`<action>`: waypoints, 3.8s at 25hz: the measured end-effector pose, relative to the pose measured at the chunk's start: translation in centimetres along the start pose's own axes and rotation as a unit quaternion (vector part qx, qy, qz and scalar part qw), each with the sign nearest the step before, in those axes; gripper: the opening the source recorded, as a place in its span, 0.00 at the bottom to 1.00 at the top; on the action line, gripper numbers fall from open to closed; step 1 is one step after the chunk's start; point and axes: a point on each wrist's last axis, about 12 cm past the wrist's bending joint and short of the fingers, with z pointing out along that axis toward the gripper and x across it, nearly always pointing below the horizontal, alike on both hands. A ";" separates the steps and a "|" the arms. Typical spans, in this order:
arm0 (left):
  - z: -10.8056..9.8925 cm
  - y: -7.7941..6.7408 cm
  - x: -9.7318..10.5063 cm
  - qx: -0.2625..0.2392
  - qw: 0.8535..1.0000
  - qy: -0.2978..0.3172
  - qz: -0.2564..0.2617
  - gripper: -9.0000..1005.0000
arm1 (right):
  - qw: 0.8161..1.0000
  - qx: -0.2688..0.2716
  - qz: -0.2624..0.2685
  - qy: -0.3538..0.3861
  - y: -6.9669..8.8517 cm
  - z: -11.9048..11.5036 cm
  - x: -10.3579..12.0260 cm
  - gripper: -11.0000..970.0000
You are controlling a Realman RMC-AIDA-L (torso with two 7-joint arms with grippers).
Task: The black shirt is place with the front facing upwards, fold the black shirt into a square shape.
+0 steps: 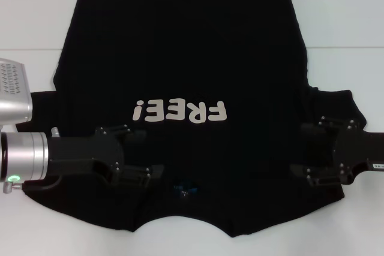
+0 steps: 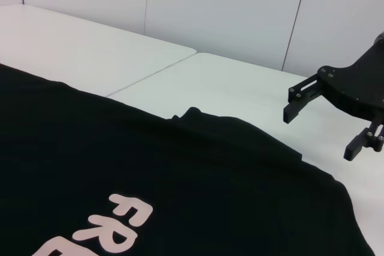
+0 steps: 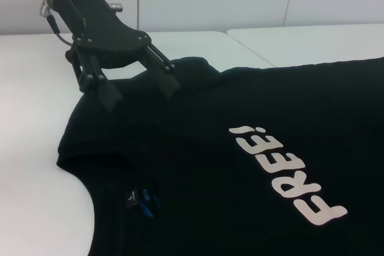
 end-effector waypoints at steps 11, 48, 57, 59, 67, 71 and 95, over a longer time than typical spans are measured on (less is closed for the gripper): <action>0.0 -0.2 0.3 0.006 1.000 0.010 -0.002 0.93 | 1.000 0.005 0.002 -0.002 -0.1 -0.1 0.0 0.96; -10.8 7.2 2.1 -0.236 0.786 -0.025 -0.571 0.93 | 0.998 0.021 0.064 -0.013 -0.3 -0.4 0.1 0.95; -10.5 7.7 3.2 -0.274 0.770 -0.019 -0.575 0.93 | 0.997 0.021 0.068 -0.012 -0.4 -0.5 0.1 0.95; -10.3 7.7 3.3 -0.274 0.769 -0.018 -0.577 0.93 | 0.997 0.021 0.068 -0.012 -0.4 -0.5 0.1 0.95; -9.8 7.5 3.5 -0.269 0.769 -0.016 -0.580 0.93 | 0.998 0.018 0.067 -0.011 -0.3 -0.5 0.1 0.95; -9.6 7.4 3.6 -0.268 0.768 -0.015 -0.582 0.93 | 0.998 0.018 0.067 -0.010 -0.3 -0.5 0.1 0.95; -9.6 7.7 3.5 -0.278 0.773 -0.011 -0.570 0.93 | 0.998 0.019 0.067 -0.010 -0.4 -0.5 0.1 0.95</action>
